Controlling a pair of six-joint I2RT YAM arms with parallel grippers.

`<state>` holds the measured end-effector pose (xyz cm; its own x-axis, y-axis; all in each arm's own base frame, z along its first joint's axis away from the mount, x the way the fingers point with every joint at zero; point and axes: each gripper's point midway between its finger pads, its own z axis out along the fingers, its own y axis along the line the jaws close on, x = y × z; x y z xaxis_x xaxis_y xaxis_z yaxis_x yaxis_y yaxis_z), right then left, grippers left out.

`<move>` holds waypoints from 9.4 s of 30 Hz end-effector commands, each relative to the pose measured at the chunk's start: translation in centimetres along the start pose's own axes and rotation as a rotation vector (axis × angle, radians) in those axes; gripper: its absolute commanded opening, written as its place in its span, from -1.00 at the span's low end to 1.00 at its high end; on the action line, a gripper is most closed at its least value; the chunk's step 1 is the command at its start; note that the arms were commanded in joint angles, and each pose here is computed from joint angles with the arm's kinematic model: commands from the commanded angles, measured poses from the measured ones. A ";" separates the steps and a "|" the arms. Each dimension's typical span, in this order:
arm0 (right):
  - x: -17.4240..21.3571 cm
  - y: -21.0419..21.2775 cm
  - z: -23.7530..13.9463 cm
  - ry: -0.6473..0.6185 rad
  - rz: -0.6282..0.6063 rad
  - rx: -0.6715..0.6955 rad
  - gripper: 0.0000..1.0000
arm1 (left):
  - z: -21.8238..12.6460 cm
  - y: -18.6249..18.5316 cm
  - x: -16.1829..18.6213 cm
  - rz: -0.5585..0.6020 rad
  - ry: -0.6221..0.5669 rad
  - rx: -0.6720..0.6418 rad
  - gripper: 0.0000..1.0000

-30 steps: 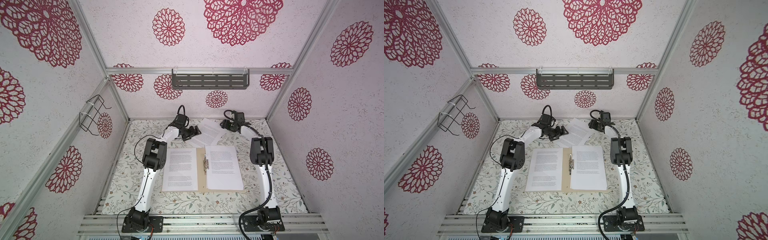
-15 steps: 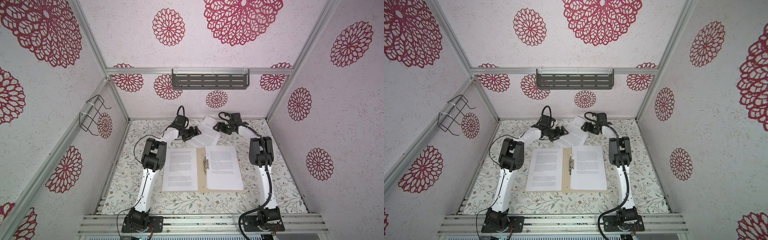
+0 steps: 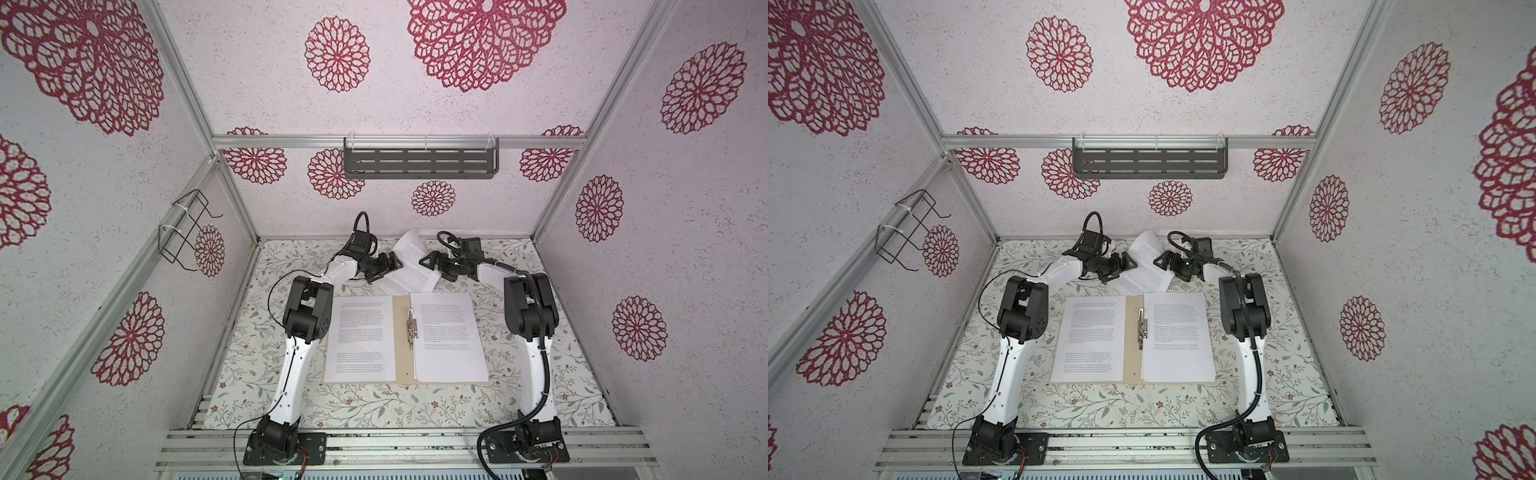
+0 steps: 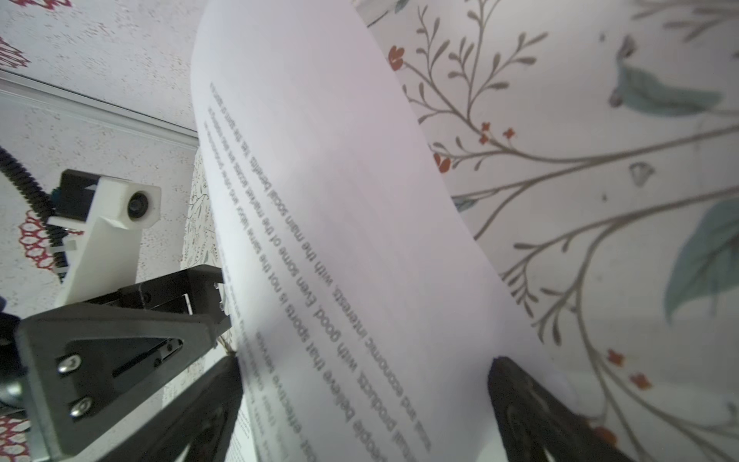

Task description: Put the files into the folder

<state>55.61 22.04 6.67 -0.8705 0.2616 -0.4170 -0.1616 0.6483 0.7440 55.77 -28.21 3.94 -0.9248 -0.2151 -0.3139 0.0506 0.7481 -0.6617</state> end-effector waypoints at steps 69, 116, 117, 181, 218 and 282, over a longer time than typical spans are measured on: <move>-0.6 0.5 -1.7 -0.260 0.042 -0.077 -0.80 | 1.0 5.0 1.9 -0.136 0.099 -0.032 0.95; 9.1 21.5 -23.3 0.098 -0.306 0.015 -1.00 | -33.9 -9.2 13.1 0.509 -0.481 0.199 0.95; 9.6 21.6 -23.5 0.100 -0.292 -0.005 -1.00 | -33.9 -9.2 13.2 0.506 -0.477 0.207 0.95; 17.4 -2.8 -18.9 0.404 -0.161 0.576 -1.00 | -31.8 -10.4 15.3 0.492 -0.377 0.268 0.95; 15.0 -4.5 -19.1 0.338 -0.198 0.701 0.07 | -31.1 -9.9 15.1 0.475 -0.362 0.253 0.95; 16.6 12.5 -17.1 -0.220 -0.038 0.354 0.98 | -24.7 2.3 18.3 -0.140 -0.218 0.018 0.95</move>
<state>30.22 24.74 16.14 -0.8107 0.1614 -0.5628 -0.1535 0.8690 0.4703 28.87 -14.53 12.25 -0.8410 -0.4466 -0.3055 -0.0895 0.6716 -0.7355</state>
